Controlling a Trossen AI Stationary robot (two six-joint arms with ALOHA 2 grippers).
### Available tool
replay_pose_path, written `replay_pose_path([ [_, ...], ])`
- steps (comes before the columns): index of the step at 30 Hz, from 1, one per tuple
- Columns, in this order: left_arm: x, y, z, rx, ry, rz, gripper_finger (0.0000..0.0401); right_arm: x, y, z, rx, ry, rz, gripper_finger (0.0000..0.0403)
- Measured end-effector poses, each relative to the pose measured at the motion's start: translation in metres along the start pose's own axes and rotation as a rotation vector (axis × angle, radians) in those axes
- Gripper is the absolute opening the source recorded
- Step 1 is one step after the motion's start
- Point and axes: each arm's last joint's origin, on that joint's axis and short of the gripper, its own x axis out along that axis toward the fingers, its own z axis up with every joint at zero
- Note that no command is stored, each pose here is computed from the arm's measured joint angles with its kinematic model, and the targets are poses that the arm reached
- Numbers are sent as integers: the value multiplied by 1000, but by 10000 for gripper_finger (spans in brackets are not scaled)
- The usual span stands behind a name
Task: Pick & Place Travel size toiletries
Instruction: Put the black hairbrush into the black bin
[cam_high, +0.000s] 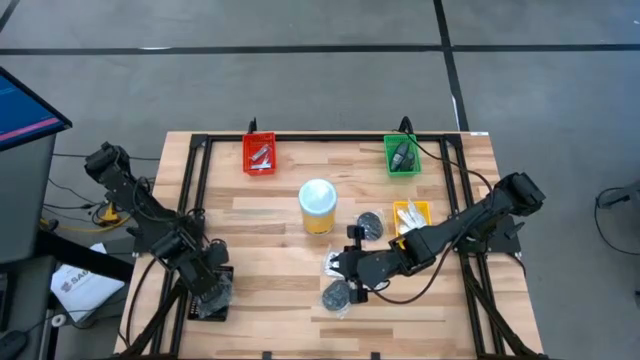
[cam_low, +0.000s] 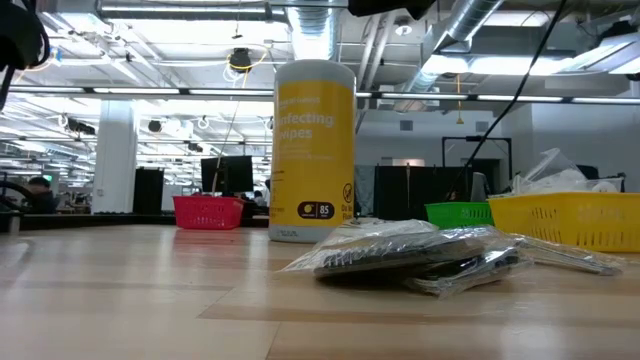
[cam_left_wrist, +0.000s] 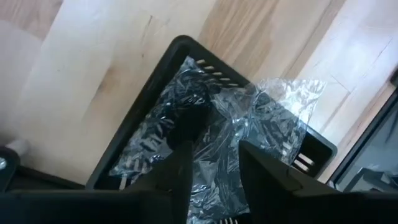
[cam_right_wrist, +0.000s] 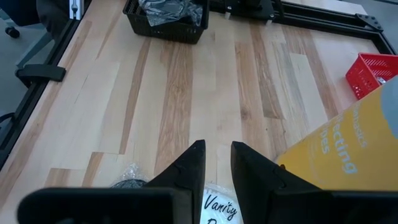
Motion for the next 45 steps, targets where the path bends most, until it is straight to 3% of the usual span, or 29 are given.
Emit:
replay_pose_path([
  [8,-10,6,-1,-6,-1,-35,99,2,-5,-2,-7,31,-16,68],
  [13,-25,13,0,-12,-55,-108,93,4,-15,-12,41,133,-54,68],
  [19,-38,20,4,-30,-265,-154,92,9,-33,-30,107,294,-134,68],
  [28,-42,10,14,100,-537,-170,92,21,-65,-67,168,501,-218,68],
  [37,-42,-11,35,205,-766,-174,92,32,-87,-94,243,619,-136,68],
  [45,-28,-26,62,281,-849,-96,92,32,-86,-95,212,637,-105,94],
])
